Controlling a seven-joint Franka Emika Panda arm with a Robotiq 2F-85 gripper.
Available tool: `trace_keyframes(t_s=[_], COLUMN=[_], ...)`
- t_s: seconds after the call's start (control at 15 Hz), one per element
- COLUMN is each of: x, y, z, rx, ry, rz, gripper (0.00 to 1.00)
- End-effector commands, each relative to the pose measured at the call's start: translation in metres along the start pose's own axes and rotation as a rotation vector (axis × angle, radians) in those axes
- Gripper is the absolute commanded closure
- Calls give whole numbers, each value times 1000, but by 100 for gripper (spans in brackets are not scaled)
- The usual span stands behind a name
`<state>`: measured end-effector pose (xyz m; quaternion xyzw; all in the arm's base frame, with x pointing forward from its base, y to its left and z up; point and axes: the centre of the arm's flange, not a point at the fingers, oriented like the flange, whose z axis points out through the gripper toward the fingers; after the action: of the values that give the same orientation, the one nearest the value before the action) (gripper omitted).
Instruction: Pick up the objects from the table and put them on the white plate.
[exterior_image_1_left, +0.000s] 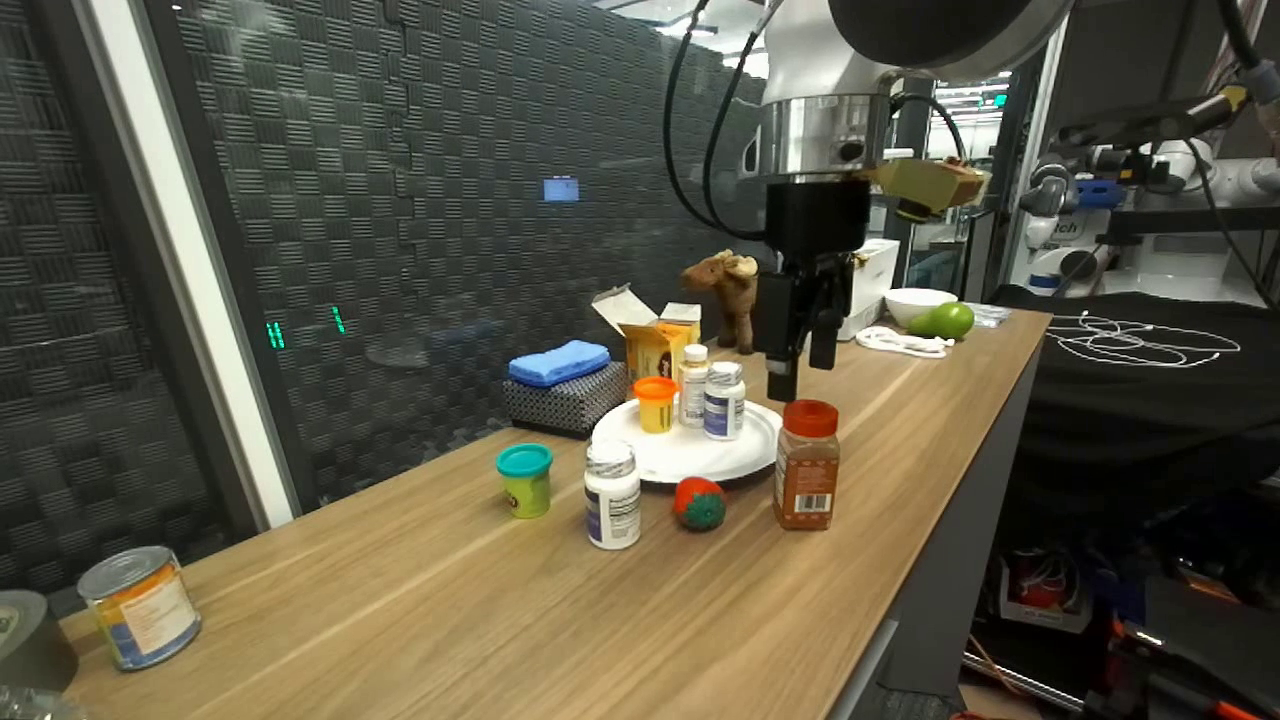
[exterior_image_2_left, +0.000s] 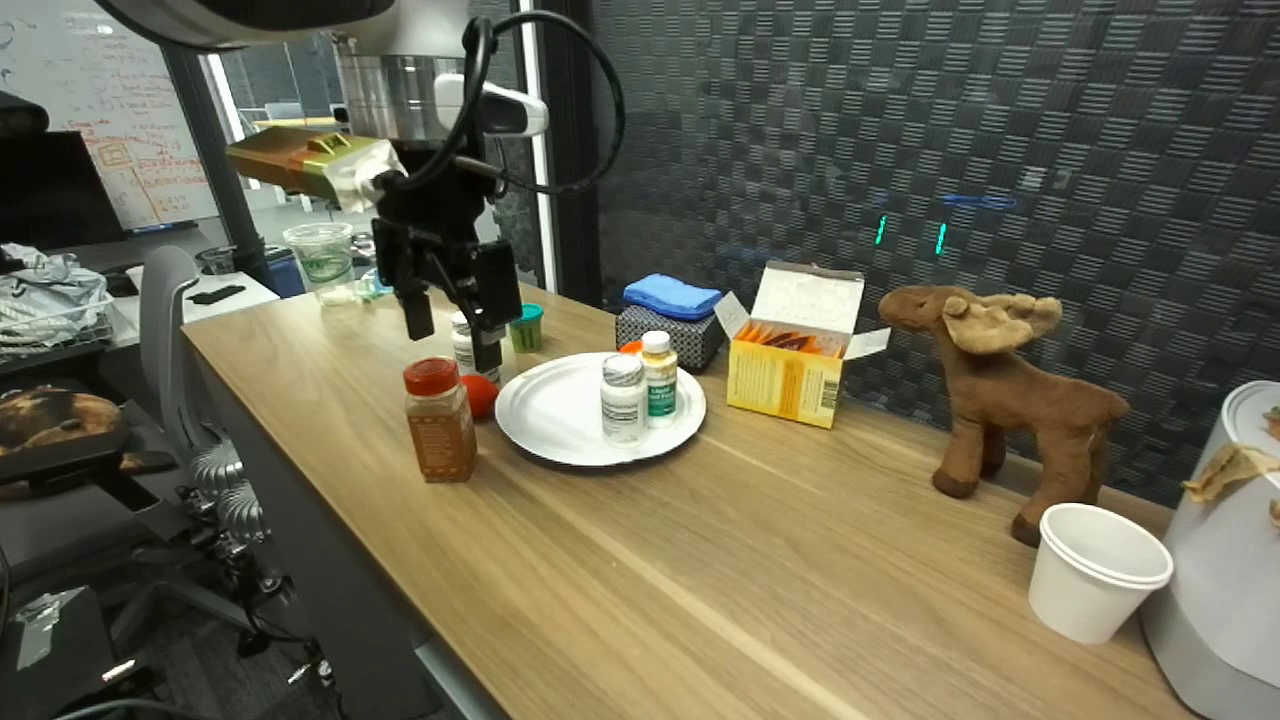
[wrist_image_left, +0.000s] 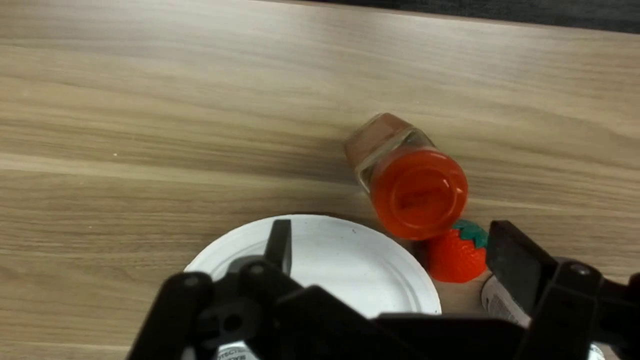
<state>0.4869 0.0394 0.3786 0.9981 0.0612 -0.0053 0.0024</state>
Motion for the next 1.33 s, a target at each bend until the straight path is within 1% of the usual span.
trace_keyframes(t_s=[0.0,0.27,0.67,1.0,1.27], x=[-19,-26,-19,-14,-6], y=[-6,-10,-14,-17,-15], z=[-4,3,13,15,19], rx=[12,34,52,35,25], ry=[-5,-32,-13,5,24], rz=[-53,-107,-198,-255,-270], gripper=[0,0,0,0,0])
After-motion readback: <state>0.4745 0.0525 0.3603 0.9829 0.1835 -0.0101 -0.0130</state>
